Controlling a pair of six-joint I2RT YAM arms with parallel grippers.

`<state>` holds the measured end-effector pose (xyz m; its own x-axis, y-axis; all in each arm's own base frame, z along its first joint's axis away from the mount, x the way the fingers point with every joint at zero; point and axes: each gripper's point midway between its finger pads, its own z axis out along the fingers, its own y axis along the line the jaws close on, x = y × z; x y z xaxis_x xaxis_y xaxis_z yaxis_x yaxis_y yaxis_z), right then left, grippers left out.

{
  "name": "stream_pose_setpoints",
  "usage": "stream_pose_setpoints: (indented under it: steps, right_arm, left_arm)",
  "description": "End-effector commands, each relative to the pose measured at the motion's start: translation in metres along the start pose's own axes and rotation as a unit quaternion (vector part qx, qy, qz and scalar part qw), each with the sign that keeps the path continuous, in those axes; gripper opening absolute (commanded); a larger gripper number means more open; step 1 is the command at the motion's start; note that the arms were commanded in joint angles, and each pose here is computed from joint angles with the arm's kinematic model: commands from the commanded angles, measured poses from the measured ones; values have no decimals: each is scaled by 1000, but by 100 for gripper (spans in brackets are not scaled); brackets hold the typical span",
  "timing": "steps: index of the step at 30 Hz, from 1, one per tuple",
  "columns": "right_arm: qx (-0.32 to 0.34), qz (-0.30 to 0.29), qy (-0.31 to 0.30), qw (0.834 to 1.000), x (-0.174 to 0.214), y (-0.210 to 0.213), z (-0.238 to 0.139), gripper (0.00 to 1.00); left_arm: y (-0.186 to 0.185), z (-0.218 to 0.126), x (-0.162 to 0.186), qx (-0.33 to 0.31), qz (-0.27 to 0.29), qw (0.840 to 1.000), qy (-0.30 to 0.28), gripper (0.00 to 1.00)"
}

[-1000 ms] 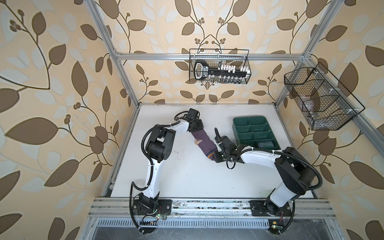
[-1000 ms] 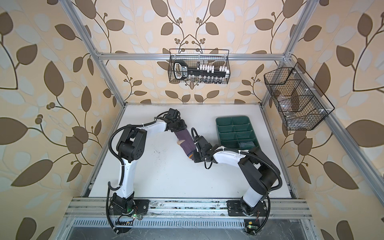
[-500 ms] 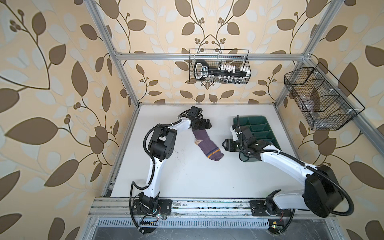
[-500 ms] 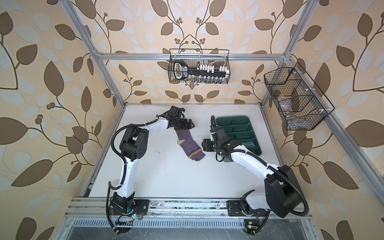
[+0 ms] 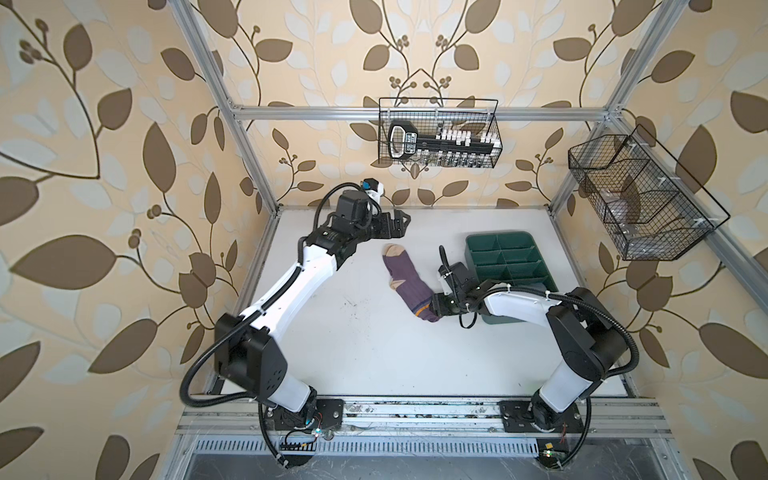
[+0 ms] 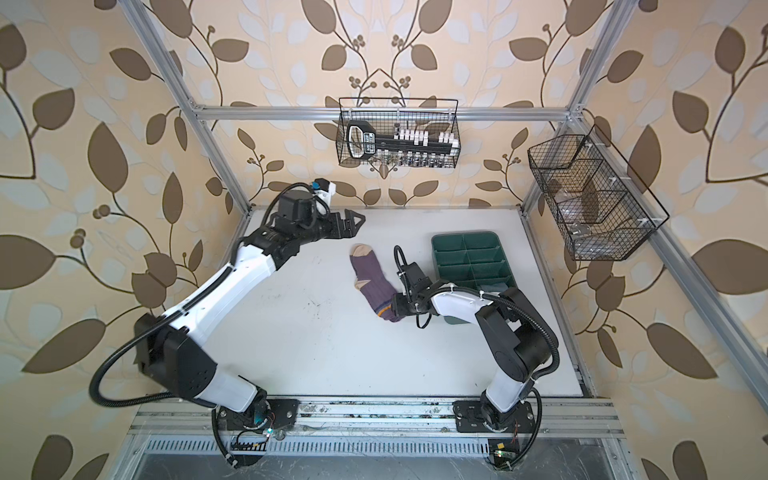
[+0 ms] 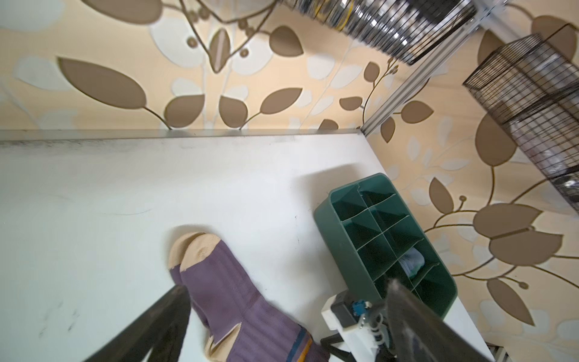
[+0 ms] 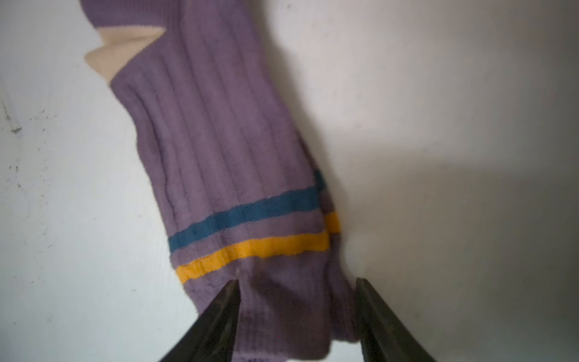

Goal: Roll the socks

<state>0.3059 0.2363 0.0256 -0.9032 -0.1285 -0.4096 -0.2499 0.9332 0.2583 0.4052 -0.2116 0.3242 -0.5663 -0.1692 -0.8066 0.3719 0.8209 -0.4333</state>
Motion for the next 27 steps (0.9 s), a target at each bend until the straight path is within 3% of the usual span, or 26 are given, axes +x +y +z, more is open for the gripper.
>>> stream_pose_setpoints:
  steps: [1, 6, 10, 13, 16, 19, 21, 23, 25, 27]
  right_arm:
    - [-7, -6, 16, 1000, 28, 17, 7, 53]
    - [-57, -36, 28, 997, 66, 68, 1, 52]
    - [-95, -104, 25, 990, 82, 108, -21, 56]
    - [-70, -146, -19, 987, 67, 95, -48, 59]
    - [-34, -214, -103, 971, 43, 80, -79, 61]
    - [-32, -326, -168, 930, 37, 81, -97, 59]
    - [-62, -426, -189, 883, 51, 92, -103, 55]
    - [-83, -546, -214, 806, 69, 101, -108, 52]
    - [-78, -632, -207, 743, 80, 99, -107, 54]
    - [-39, -680, -177, 710, 77, 88, -93, 53]
  left_arm:
    - [11, -32, 20, -39, 10, 999, 12, 99]
    - [23, -85, 42, -77, 36, 996, 6, 99]
    - [31, -117, 58, -99, 70, 993, -1, 99]
    - [34, -127, 71, -99, 111, 989, 4, 99]
    - [31, -132, 83, -83, 151, 985, 10, 99]
    - [21, -139, 95, -49, 203, 978, -6, 99]
    - [15, -147, 103, -24, 232, 972, -25, 99]
    - [10, -157, 113, -2, 260, 965, -44, 99]
    - [8, -165, 120, 8, 281, 958, -57, 99]
    - [10, -171, 127, 6, 297, 953, -64, 99]
